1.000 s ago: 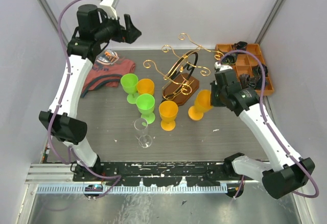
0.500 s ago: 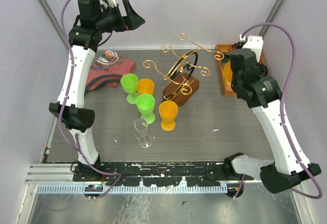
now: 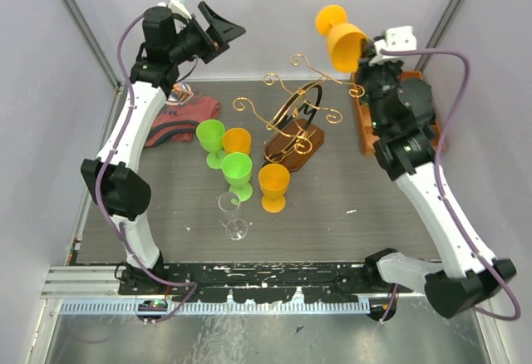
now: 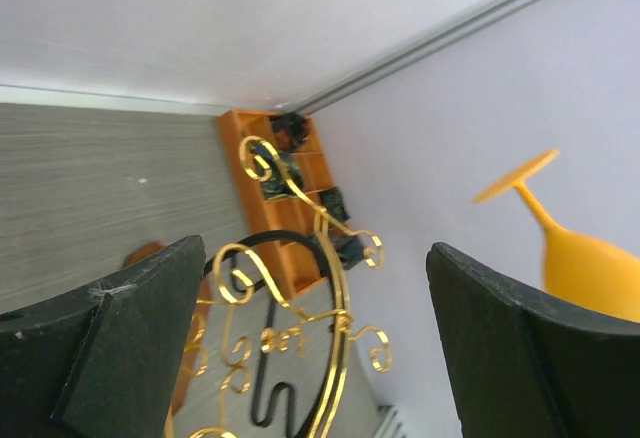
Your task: Place the wine glass upside down on the wine glass rack
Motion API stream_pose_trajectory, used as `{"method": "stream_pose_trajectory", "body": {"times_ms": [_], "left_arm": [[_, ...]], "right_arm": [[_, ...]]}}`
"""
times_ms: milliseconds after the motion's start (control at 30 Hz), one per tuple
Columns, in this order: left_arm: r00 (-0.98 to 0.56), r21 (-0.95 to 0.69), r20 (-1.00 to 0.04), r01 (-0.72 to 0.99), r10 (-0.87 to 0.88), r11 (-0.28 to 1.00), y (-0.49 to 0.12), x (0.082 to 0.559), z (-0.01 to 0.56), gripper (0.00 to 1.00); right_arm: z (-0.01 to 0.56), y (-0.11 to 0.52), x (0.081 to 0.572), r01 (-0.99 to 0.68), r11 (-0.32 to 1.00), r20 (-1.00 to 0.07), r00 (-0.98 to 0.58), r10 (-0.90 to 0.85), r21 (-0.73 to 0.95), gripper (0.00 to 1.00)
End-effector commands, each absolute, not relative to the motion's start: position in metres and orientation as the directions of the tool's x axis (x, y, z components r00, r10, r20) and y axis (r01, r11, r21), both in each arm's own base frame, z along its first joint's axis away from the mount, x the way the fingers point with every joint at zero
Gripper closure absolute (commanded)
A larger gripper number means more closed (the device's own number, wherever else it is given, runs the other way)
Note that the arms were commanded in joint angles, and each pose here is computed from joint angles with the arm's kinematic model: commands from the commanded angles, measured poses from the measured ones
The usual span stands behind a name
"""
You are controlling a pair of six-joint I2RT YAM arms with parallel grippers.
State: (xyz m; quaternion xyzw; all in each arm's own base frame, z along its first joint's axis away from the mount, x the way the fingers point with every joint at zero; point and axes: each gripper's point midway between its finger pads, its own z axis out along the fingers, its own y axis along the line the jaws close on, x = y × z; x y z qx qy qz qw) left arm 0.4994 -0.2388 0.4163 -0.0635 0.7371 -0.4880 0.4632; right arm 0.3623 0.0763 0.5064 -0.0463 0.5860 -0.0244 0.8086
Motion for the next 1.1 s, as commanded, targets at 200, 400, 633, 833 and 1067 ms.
{"method": "stream_pose_trajectory", "body": {"times_ms": [200, 400, 633, 833, 1067], "left_arm": [[-0.497, -0.865, -0.441, 0.459, -0.747, 0.206, -0.257, 0.456, 0.519, 0.00], [-0.498, -0.924, -0.348, 0.327, -0.794, 0.200, -0.256, 0.454, 0.495, 0.05], [-0.493, -0.939, -0.329, 0.262, -0.806, 0.223, -0.253, 0.460, 0.477, 0.09], [-0.536, -0.950, -0.299, 0.245, -0.789, 0.193, -0.265, 0.469, 0.465, 0.27], [-0.564, -0.951, -0.303, 0.233, -0.768, 0.204, -0.272, 0.474, 0.456, 0.38]], "right_arm": [[0.517, 0.168, 0.389, -0.308, 0.926, -0.746, 0.664, 0.045, -0.218, 0.99], [0.510, 0.183, 0.402, -0.301, 0.933, -0.719, 0.691, 0.073, -0.194, 0.99], [0.502, 0.211, 0.415, -0.331, 0.921, -0.715, 0.693, 0.088, -0.207, 0.99], [0.497, 0.230, 0.418, -0.364, 0.907, -0.719, 0.687, 0.108, -0.212, 0.99], [0.496, 0.241, 0.415, -0.378, 0.903, -0.715, 0.688, 0.124, -0.207, 0.99]]}}
